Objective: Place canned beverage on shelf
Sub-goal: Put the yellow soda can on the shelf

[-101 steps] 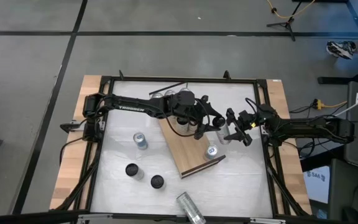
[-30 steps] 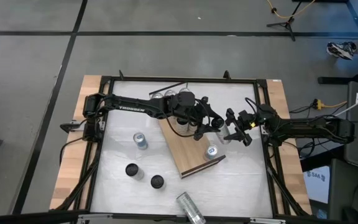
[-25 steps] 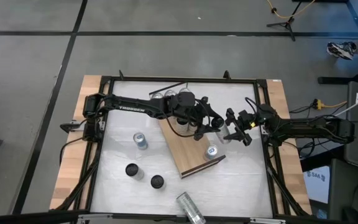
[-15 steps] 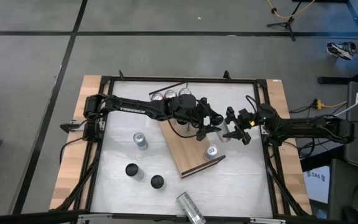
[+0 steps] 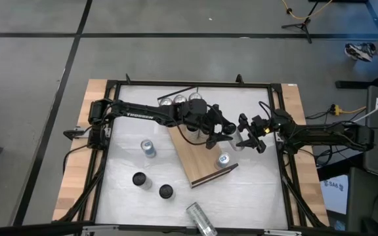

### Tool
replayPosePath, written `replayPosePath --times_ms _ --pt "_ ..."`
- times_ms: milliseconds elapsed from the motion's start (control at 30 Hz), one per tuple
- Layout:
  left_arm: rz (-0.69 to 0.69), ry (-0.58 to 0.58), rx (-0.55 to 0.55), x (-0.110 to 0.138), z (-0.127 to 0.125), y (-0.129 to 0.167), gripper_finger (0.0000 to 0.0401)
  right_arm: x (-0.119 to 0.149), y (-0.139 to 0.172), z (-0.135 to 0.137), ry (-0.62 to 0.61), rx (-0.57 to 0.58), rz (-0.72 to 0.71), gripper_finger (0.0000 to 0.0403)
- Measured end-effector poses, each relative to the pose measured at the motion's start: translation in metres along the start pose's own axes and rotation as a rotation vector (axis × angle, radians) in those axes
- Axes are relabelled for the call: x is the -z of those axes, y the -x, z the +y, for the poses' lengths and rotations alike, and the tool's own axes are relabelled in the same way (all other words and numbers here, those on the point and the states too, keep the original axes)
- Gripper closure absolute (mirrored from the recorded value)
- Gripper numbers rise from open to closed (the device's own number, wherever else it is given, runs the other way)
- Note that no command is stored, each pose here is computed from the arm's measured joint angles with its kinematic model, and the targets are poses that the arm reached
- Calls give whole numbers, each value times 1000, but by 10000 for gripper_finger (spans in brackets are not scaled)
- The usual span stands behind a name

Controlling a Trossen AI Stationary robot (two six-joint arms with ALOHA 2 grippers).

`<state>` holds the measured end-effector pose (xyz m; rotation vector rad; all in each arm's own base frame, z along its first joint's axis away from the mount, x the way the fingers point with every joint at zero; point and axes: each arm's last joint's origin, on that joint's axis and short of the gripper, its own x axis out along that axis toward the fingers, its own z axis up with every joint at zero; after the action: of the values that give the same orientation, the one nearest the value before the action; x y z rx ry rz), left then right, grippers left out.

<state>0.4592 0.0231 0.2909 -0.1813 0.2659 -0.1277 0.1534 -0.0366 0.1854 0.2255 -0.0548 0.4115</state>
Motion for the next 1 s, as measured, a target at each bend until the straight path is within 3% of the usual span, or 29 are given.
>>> replayPosePath --times_ms 267,500,767,1000 --pt "2 3 15 0 0 0 109 0 0 0 4 -3 1 150" --pt "-17 53 -98 0 -1 0 109 0 0 0 7 6 -5 150" --pt "-20 57 -97 -1 -1 0 109 -1 0 0 9 -1 -6 150" --pt "-20 -34 -92 -1 -8 -1 109 -1 0 0 15 1 -11 150"
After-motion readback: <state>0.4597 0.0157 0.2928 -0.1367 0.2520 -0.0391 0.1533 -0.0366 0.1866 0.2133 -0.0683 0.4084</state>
